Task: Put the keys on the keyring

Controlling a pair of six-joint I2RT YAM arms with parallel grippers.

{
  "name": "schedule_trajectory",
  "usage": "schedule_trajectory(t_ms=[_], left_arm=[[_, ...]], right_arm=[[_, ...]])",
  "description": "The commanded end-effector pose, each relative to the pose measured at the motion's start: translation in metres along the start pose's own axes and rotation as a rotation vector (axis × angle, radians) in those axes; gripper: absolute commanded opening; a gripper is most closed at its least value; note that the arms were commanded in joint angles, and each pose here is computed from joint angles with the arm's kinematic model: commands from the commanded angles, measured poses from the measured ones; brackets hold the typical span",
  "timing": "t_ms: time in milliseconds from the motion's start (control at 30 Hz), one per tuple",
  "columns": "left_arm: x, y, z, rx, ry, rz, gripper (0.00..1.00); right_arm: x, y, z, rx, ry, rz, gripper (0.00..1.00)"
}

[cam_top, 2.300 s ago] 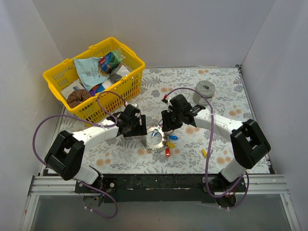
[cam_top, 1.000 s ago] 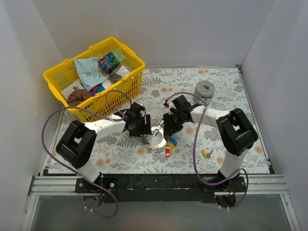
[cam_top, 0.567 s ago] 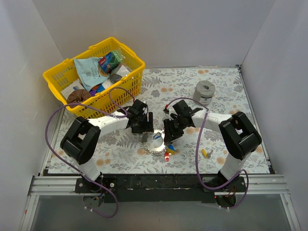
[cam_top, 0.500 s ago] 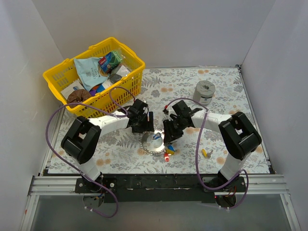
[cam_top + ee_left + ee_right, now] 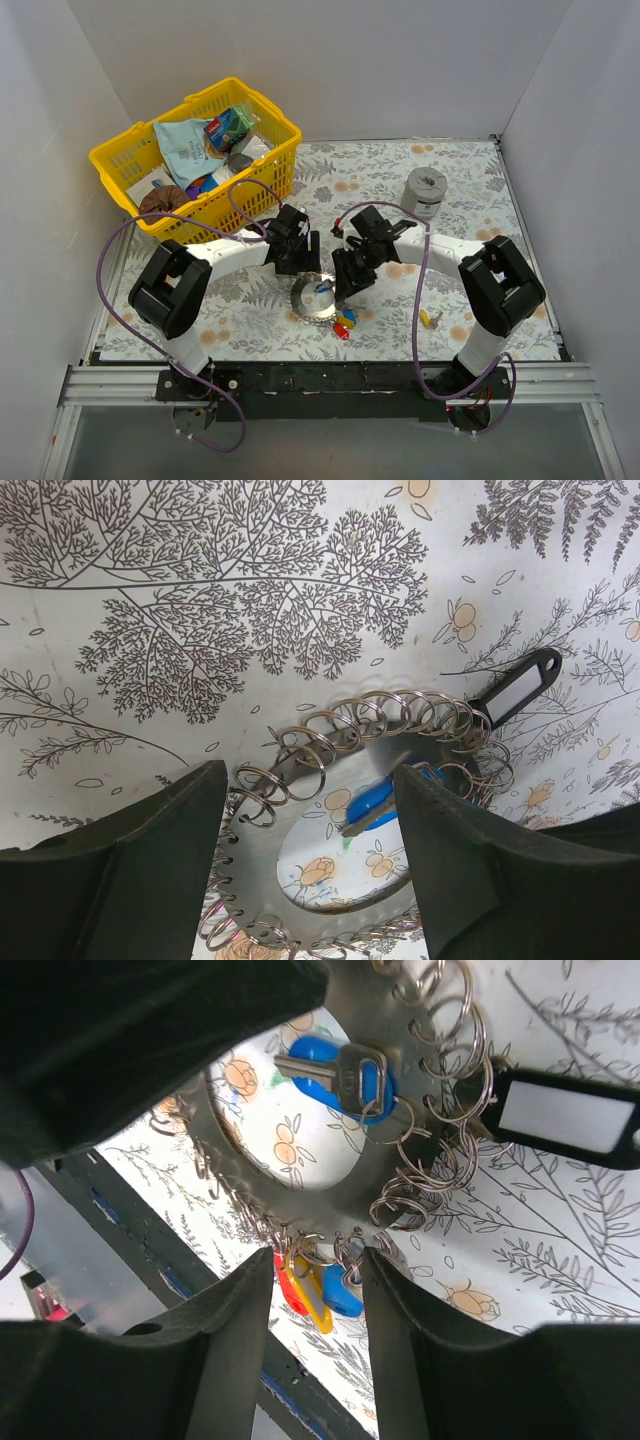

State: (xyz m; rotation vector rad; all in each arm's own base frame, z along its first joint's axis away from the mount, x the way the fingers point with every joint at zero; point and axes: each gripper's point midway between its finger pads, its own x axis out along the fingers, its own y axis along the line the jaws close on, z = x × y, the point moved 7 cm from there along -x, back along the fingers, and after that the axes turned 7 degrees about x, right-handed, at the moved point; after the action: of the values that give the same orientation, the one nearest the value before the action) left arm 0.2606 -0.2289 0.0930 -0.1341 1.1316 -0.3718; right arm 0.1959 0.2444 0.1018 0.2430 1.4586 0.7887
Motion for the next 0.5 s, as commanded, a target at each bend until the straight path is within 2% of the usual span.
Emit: schedule_trajectory(t_ms=[0,167,467], left_arm=[[-0.017,-0.007,0.018,0.023,-0.082,-0.009,0.67],[-0.026,-0.004,0.017,0.030,-0.097,0.010,0.67],[-0.035,0.003,0.000,0.015,-0.077,0.021,0.67]], right_arm=[[-0.027,0.021,0.015,-0.092,-0.065,0.003,0.49],[-0.041,0.022,0.029,-0.149,-0.145,-0.070,0.51],[-0.038,0.007,0.045,-0.216,-0.197,-0.155,0.50]])
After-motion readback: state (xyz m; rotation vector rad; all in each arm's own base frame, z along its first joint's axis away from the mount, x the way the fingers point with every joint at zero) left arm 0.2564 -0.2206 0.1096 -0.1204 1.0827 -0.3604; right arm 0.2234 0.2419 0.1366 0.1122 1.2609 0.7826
